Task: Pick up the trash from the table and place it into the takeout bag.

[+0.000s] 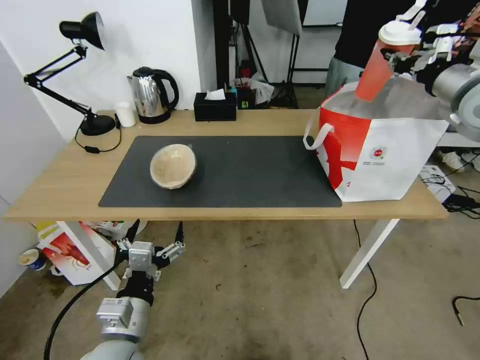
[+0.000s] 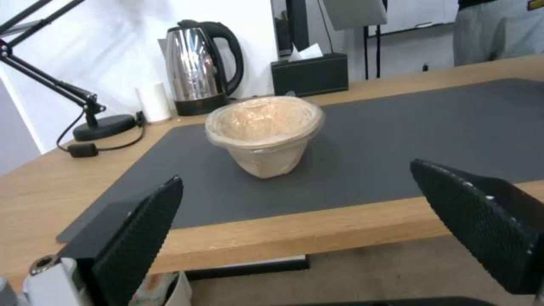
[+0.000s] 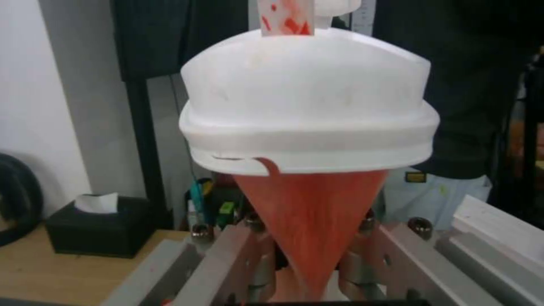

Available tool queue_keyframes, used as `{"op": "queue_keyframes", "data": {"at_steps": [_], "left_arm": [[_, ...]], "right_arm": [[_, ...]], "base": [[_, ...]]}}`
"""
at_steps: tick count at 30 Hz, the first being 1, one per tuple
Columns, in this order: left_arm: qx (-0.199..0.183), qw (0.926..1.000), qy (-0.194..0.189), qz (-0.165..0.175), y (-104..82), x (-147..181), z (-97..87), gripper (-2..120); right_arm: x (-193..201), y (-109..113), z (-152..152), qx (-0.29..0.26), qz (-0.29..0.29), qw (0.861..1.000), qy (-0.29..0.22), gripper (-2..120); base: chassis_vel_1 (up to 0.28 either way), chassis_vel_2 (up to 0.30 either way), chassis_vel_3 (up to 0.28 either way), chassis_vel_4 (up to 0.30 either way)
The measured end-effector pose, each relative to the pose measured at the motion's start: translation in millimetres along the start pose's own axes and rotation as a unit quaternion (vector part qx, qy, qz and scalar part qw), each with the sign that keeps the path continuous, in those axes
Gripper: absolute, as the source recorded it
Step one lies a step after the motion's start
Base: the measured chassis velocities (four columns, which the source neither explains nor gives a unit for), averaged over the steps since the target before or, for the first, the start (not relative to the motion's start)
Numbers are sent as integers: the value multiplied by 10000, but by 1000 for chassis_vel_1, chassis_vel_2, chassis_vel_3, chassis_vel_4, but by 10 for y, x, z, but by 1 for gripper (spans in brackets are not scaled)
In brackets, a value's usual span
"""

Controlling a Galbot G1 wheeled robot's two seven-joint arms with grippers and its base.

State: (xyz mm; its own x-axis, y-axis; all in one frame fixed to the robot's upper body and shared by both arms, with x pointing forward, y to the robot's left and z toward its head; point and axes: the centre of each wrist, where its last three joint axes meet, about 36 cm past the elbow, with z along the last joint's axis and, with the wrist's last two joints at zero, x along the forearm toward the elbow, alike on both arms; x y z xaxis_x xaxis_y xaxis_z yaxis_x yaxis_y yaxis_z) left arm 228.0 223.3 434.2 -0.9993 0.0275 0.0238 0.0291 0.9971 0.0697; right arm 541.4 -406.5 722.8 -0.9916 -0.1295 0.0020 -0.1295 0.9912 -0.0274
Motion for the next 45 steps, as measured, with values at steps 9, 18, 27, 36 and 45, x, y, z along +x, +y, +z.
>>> {"op": "queue_keyframes", "data": {"at_steps": [9,18,27,36,45], "left_arm": [[0,10000,0,0,0,0,0,100],[0,10000,0,0,0,0,0,100],[0,10000,0,0,0,0,0,100],[0,10000,0,0,0,0,0,100],[0,10000,0,0,0,0,0,100]], "right_arm": [[-65,-122,96,210,232,9995,-6,8],[-136,-264,254,601,463,9971,22,8],[-188,-422,514,1025,675,9924,93,8],[-201,-515,630,1155,791,9900,162,8],[-179,-484,719,1395,918,9857,241,22]], "base": [[0,0,0,0],[0,0,0,0],[0,0,0,0],[0,0,0,0],[0,0,0,0]]}}
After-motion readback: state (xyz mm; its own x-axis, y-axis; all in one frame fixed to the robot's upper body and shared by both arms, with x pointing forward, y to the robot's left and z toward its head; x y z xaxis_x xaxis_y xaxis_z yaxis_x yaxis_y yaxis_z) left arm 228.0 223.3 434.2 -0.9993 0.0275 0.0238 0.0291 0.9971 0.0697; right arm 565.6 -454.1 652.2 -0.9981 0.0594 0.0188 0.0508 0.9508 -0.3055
